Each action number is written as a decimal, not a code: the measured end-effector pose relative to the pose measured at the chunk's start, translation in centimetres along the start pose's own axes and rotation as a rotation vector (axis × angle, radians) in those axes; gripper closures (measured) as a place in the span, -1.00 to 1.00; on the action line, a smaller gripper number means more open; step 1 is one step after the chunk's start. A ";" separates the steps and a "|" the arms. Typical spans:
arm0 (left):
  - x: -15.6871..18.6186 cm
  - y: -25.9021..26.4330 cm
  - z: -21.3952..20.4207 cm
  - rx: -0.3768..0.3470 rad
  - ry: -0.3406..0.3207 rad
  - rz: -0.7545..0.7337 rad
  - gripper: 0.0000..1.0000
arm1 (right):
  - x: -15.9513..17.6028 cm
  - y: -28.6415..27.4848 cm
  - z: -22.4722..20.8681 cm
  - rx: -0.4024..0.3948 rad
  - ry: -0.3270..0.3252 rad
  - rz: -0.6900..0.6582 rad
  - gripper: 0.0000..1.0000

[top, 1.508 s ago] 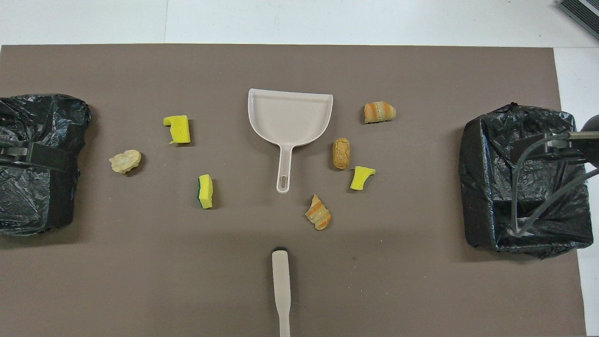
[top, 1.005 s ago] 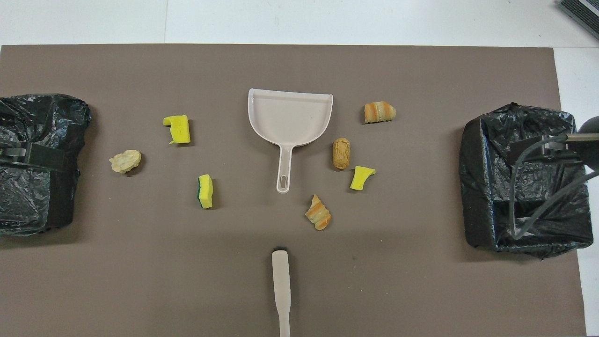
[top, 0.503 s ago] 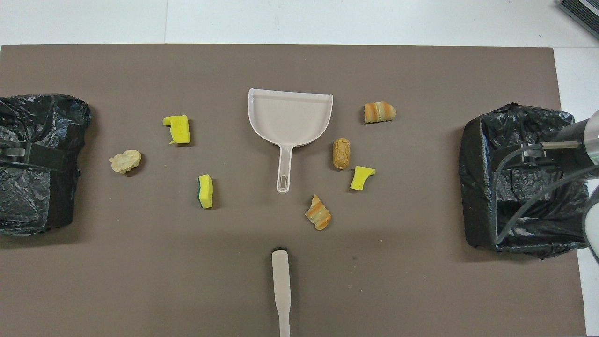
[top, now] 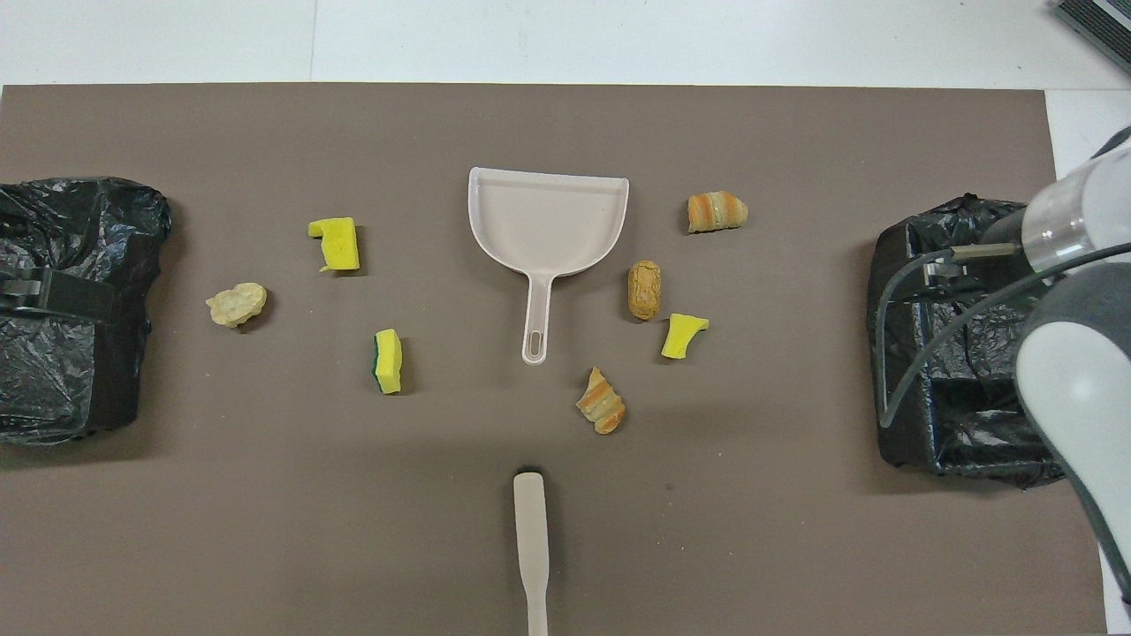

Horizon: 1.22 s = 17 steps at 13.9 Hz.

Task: Sweep and dump trash in bin
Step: 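Reach the right gripper over the table to the dustpan handle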

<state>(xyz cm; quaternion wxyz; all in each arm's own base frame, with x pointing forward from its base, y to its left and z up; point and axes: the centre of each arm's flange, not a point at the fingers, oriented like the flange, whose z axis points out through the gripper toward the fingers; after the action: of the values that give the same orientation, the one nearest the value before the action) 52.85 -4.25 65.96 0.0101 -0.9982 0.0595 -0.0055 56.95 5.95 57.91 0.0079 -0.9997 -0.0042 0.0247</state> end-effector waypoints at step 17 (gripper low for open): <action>-4.2 9.8 6.5 0.010 -0.069 0.089 -1.00 | 2.2 -26.3 13.6 0.071 0.100 0.066 -1.00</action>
<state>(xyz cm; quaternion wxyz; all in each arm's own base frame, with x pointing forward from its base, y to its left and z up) 47.56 -13.37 59.21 0.0175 -0.9941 0.1034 0.0292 58.24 32.44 44.65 0.0427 -0.9983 0.0302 -0.0248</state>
